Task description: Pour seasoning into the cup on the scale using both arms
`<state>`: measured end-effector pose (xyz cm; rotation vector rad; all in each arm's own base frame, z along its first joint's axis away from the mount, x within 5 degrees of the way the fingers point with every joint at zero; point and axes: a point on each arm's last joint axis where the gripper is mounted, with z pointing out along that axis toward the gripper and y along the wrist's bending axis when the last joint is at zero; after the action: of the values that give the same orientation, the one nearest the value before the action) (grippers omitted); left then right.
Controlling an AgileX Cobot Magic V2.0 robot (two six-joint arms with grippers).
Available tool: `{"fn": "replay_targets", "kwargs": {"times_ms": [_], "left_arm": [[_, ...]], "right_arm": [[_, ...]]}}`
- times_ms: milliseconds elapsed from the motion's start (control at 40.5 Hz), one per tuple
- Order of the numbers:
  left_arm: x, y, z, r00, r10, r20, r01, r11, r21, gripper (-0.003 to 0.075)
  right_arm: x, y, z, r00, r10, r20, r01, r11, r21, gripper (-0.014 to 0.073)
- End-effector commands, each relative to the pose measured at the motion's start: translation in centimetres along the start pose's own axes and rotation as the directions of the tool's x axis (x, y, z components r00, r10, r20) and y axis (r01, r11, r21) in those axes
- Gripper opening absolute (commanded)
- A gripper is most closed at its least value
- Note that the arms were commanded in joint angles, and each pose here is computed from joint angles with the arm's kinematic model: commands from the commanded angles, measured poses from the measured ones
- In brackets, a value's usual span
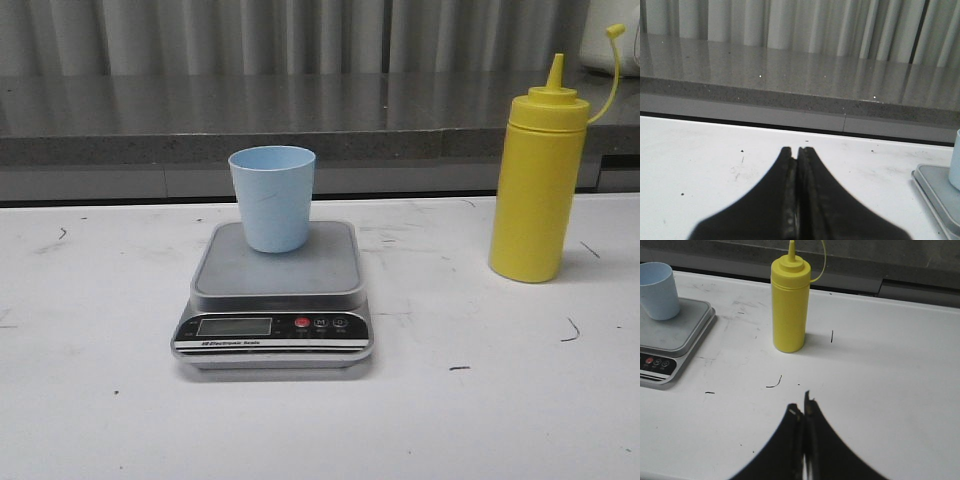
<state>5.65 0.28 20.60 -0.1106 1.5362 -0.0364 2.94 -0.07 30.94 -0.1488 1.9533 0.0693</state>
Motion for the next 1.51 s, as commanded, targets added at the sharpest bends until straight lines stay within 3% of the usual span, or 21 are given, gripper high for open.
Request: {"fn": "replay_targets", "kwargs": {"times_ms": [0, 346, 494, 1482], "left_arm": [[-0.62, -0.15, -0.21, 0.993, -0.013, 0.118, 0.01, 1.0, 0.026, -0.002], [-0.57, -0.14, -0.19, 0.994, -0.006, 0.113, 0.003, 1.0, 0.025, -0.002], [-0.54, -0.13, -0.19, 0.991, 0.075, 0.111, -0.077, 0.997, 0.015, -0.002], [-0.53, -0.26, -0.19, 0.992, 0.059, 0.11, -0.064, 0.997, 0.039, -0.002]], "right_arm": [[-1.51, -0.04, -0.47, 0.995, -0.007, 0.096, 0.007, 1.0, 0.002, -0.0069], [-1.51, -0.04, -0.47, 0.995, -0.007, 0.096, 0.007, 1.0, 0.002, -0.0069], [-1.51, -0.04, -0.47, 0.995, -0.007, 0.096, 0.007, 1.0, 0.002, -0.0069], [-1.51, -0.04, -0.47, 0.995, -0.007, 0.096, 0.007, 1.0, 0.002, -0.0069]]}}
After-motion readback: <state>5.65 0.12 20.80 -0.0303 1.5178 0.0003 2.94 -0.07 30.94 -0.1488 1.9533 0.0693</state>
